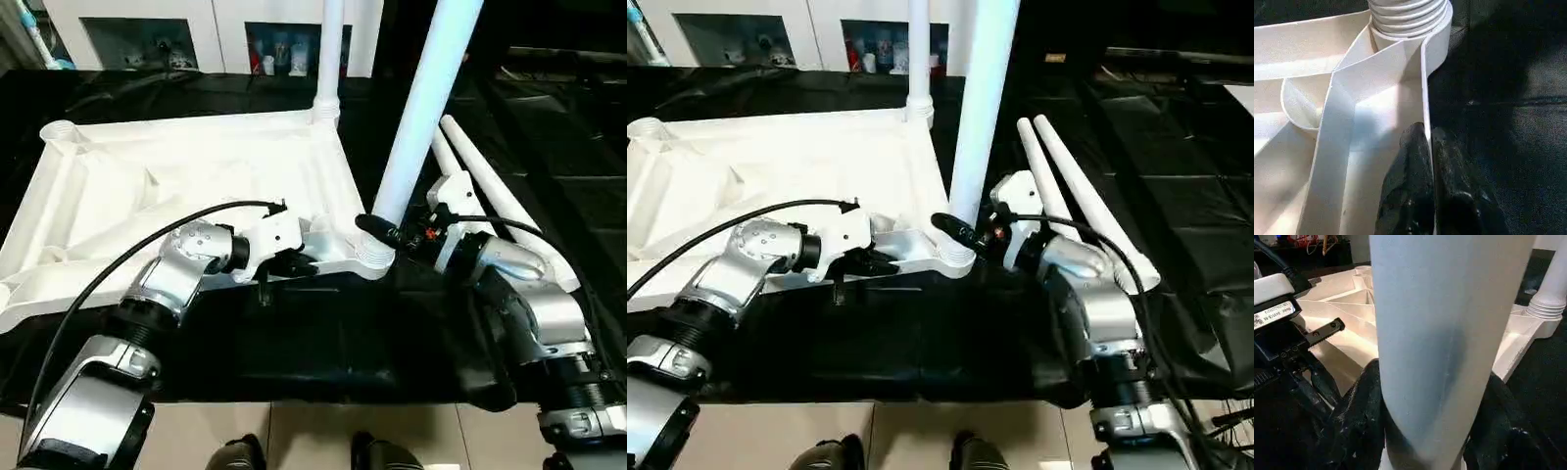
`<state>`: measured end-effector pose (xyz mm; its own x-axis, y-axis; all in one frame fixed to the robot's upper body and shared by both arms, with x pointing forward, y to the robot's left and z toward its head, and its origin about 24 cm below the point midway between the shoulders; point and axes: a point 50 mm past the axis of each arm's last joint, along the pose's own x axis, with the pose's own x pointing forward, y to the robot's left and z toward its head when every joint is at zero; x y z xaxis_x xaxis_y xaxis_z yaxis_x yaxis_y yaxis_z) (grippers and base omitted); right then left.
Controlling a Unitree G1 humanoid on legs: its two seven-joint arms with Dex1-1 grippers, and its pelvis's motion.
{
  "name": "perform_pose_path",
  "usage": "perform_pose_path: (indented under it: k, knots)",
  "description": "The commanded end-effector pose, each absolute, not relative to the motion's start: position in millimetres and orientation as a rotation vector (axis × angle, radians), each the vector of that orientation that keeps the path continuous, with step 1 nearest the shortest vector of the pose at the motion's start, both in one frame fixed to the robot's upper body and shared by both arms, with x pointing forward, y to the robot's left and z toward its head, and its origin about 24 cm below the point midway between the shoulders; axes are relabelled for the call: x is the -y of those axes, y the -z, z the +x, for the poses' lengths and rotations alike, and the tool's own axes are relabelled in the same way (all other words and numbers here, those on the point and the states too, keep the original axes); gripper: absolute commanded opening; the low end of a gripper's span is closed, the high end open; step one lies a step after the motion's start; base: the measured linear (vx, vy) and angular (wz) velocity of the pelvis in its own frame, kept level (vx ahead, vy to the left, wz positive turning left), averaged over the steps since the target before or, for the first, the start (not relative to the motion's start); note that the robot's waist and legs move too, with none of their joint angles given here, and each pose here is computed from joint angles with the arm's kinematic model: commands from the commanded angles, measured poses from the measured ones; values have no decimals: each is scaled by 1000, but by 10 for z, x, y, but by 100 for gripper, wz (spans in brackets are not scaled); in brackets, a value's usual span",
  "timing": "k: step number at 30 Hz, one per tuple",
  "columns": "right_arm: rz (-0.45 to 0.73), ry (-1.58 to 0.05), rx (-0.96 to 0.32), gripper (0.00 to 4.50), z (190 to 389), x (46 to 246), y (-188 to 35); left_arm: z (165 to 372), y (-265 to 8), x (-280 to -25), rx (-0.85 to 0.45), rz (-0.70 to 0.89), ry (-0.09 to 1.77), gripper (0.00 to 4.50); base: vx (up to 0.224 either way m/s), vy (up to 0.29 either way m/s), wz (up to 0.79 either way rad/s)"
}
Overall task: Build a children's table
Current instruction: Insert table leg to table base
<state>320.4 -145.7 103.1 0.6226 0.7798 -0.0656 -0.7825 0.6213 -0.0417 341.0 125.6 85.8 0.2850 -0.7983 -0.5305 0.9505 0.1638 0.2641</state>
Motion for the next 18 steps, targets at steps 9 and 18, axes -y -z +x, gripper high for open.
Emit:
perform_pose_path:
  k: [9, 18]
  knots:
    - [19, -784, -336, 183, 3173, 1558, -462, 3438, -880, -1329, -278, 624, 1249, 0, 0, 0, 0]
    - [-4, -775, -356, 183, 3195, 1626, -452, 3461, -911, -1358, -280, 637, 1247, 0, 0, 0, 0]
